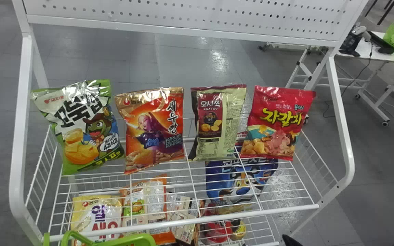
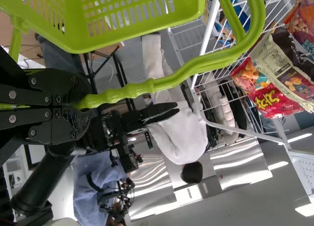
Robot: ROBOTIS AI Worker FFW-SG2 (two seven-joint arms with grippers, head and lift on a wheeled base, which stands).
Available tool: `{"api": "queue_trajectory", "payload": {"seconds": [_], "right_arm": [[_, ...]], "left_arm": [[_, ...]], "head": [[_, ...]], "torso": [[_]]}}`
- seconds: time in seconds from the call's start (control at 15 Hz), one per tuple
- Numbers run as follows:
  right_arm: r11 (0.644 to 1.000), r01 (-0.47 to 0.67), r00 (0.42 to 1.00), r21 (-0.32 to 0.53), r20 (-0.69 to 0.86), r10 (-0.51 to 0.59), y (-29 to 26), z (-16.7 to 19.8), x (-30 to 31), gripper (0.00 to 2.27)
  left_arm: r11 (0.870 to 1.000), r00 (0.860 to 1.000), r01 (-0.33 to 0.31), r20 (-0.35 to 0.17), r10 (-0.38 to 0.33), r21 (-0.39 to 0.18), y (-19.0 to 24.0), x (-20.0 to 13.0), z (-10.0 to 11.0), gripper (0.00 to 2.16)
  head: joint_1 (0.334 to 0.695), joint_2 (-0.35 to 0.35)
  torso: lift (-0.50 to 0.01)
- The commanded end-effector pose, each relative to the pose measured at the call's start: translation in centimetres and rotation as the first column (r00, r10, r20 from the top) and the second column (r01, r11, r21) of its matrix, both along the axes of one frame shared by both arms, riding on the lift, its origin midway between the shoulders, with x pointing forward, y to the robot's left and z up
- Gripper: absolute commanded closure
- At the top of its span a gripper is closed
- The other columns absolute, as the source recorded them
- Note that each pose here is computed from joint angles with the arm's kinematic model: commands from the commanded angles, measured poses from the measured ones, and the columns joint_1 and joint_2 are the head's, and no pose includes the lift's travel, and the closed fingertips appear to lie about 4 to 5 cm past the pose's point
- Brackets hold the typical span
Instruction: Hold basket handle with left hand then pick Jagalchi snack with right hand and place into basket
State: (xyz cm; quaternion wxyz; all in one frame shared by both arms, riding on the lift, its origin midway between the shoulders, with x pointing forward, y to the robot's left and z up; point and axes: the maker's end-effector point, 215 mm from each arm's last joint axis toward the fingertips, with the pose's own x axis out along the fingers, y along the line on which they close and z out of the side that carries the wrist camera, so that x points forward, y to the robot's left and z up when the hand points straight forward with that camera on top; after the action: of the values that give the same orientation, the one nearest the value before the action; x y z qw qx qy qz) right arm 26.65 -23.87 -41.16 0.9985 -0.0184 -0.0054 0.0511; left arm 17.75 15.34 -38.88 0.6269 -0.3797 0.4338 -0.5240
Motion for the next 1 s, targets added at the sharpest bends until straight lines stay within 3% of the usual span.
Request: {"api": "queue_trajectory", "payload": {"seconds": [0.0, 0.6, 0.93], "right_arm": [[1.0, -0.001, 1.0, 0.0, 0.002, 0.001, 0.0, 0.1, 0.0, 0.1], [1.0, -0.002, 1.0, 0.003, 0.012, 0.002, -0.2, 0.4, 0.1, 0.1], [1.0, 0.01, 1.0, -0.016, 0.024, -0.009, -2.0, 2.3, 3.6, 0.1]], "left_arm": [[1.0, 1.0, 0.002, -0.001, -0.002, -0.01, 0.0, 0.0, 0.1, 2.15], [1.0, 1.0, 0.0, -0.008, 0.0, -0.008, 0.1, 0.0, -0.1, 2.15], [1.0, 1.0, 0.009, -0.008, -0.009, -0.005, -0.1, -0.2, -0.1, 2.15]], "head": [[0.695, -0.243], [0.695, -0.233], [0.695, -0.251]], "torso": [[-0.008], [-0.008], [-0.008]]}}
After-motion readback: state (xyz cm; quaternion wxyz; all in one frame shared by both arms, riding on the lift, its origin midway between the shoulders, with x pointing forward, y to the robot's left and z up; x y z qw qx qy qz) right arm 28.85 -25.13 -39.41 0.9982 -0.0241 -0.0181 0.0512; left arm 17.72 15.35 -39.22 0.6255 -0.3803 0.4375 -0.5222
